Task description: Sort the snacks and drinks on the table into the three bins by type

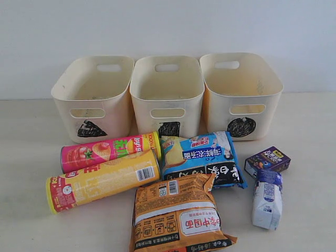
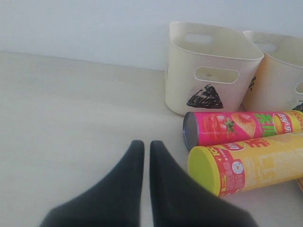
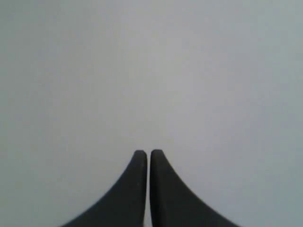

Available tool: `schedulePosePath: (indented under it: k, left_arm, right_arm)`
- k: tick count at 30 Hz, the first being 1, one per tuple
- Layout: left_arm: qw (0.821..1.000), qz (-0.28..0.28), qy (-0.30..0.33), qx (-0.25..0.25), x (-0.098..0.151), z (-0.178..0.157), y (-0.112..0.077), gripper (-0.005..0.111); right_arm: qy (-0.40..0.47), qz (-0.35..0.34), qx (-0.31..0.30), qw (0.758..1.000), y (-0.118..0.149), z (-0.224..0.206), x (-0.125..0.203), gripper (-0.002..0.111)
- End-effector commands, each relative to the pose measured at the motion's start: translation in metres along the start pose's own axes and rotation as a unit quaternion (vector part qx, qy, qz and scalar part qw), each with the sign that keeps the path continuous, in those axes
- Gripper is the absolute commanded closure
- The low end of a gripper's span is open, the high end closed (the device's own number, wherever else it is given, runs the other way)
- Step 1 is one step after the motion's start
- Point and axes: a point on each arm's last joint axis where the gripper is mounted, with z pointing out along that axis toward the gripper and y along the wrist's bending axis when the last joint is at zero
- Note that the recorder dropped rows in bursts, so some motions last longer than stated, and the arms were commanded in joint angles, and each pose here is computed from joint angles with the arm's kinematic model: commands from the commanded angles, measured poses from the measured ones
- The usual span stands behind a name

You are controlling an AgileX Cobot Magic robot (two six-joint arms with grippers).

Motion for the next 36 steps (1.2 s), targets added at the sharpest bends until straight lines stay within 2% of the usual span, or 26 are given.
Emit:
schedulePosePath:
  k: [1, 5, 9, 12, 14, 16, 22, 26, 30, 32, 36]
  left_arm:
    - [1.000, 0.003, 0.002, -0.002, 0.001, 0.000, 0.000, 0.103]
    - [1.000, 0.003, 0.002, -0.002, 0.001, 0.000, 0.000, 0.103]
    - [1.000, 0.003, 0.002, -0.002, 0.001, 0.000, 0.000, 0.103]
    - [1.000, 0.003, 0.002, -0.002, 0.001, 0.000, 0.000, 0.103]
    - [1.000, 0.003, 0.002, -0.002, 0.001, 0.000, 0.000, 0.103]
    - [1.000, 0.003, 0.002, -0.002, 0.001, 0.000, 0.000, 0.103]
    - [1.000, 0.003, 0.002, -0.002, 0.001, 0.000, 0.000, 0.103]
    - [1.000, 0.003, 0.002, -0.002, 0.001, 0.000, 0.000, 0.103]
    - [1.000, 0.003, 0.002, -0.002, 0.001, 0.000, 0.000, 0.103]
    - [1.000, 0.003, 0.002, -0.002, 0.001, 0.000, 0.000, 0.103]
    - [1.000, 0.003, 0.002, -0.002, 0.001, 0.000, 0.000, 0.103]
  right_arm:
    - [0.033, -0.011, 0.015, 0.999, -0.008, 0.042, 0.019, 0.108]
    - [0.058, -0.012, 0.029, 0.998, -0.021, 0.067, 0.043, 0.108]
    - [0.134, -0.019, 0.061, 0.989, -0.036, 0.078, 0.074, 0.108]
    - [0.250, -0.068, 0.084, 0.962, -0.043, 0.085, 0.095, 0.108]
    - [0.322, -0.112, 0.087, 0.936, -0.046, 0.093, 0.106, 0.108]
    - [0.404, -0.151, 0.106, 0.896, -0.053, 0.098, 0.116, 0.108]
    - [0.566, -0.230, 0.166, 0.774, -0.071, 0.106, 0.127, 0.108]
    - [0.655, -0.254, 0.186, 0.687, -0.080, 0.108, 0.134, 0.108]
    - [0.745, -0.248, 0.205, 0.584, -0.088, 0.101, 0.143, 0.108]
    - [0.774, -0.228, 0.201, 0.555, -0.089, 0.097, 0.151, 0.108]
    - [0.813, -0.170, 0.165, 0.531, -0.083, 0.089, 0.165, 0.106]
